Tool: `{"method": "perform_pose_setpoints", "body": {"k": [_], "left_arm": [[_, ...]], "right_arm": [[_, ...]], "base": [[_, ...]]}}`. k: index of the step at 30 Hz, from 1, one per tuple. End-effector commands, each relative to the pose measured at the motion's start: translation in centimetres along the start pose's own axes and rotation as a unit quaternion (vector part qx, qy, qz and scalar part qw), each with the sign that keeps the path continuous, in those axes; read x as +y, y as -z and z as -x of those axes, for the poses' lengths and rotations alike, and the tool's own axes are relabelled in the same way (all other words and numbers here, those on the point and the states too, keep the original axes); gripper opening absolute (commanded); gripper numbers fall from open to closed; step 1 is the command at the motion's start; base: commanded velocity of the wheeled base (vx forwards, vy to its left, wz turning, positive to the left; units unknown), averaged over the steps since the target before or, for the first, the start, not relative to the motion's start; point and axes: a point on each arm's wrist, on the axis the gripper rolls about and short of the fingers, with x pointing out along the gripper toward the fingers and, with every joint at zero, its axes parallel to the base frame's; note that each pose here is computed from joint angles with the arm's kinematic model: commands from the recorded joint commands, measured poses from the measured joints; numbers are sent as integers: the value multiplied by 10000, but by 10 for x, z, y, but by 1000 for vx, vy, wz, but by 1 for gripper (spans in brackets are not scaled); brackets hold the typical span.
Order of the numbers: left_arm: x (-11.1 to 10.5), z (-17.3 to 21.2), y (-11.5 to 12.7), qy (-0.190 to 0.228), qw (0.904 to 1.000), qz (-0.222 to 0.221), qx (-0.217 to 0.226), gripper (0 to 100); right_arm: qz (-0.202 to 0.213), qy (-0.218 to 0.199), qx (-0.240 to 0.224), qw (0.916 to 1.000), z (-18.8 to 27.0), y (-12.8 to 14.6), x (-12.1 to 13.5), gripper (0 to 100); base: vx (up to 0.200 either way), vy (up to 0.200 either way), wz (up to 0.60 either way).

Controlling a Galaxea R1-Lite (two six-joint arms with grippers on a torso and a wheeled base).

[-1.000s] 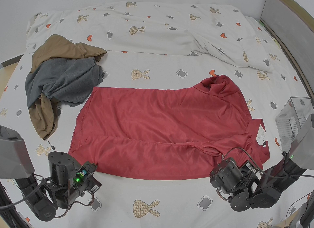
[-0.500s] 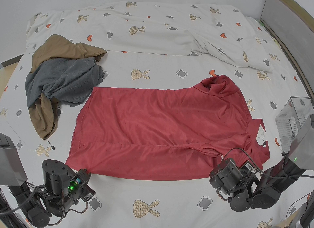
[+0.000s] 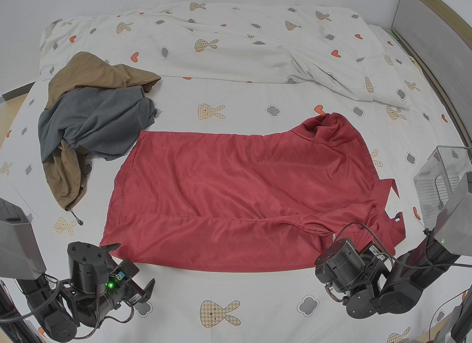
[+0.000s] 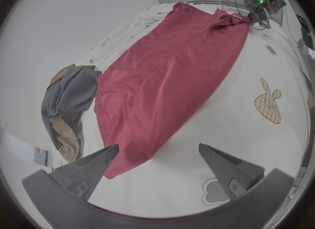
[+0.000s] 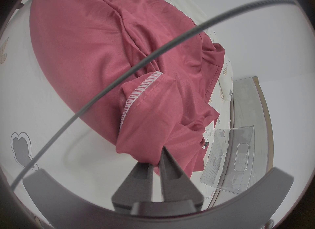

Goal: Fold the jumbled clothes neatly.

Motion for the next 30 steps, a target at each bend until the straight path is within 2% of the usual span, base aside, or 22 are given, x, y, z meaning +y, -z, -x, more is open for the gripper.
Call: {"method": "perform_pose_setpoints", "body": {"k": [1,9,10,13,19,24,26,30], "left_arm": [[1,-16,0,-39,9999,43,135,100],[18,-36,-7,-415,9990,116,67,100],[18,-37,-7,-420,9990,120,71,0],[14,-40,-1,-325,9992,121,214,0],[1,-29,10,-132,9998,95,126,0],[-3,-28,16,-144,9998,131,96,0],[-1,-25,13,-166,9997,152,1,0],[1,-21,7,-70,9995,165,-259,0]], "right_arm": [[-6,-5,-21,10000,1,0,0,0],[6,-20,-55,10000,4,1,-1,0],[6,-20,-55,10000,4,1,-1,0],[34,-26,-40,10000,4,3,-1,0],[53,-27,-27,10000,4,5,0,0],[196,-64,-13,9998,7,11,2,0],[336,-128,-66,9993,14,19,4,0],[352,-196,-198,9990,23,22,1,0]], "base": [[0,0,0],[0,0,0],[0,0,0],[0,0,0],[0,0,0],[0,0,0],[0,0,0],[0,0,0]]}}
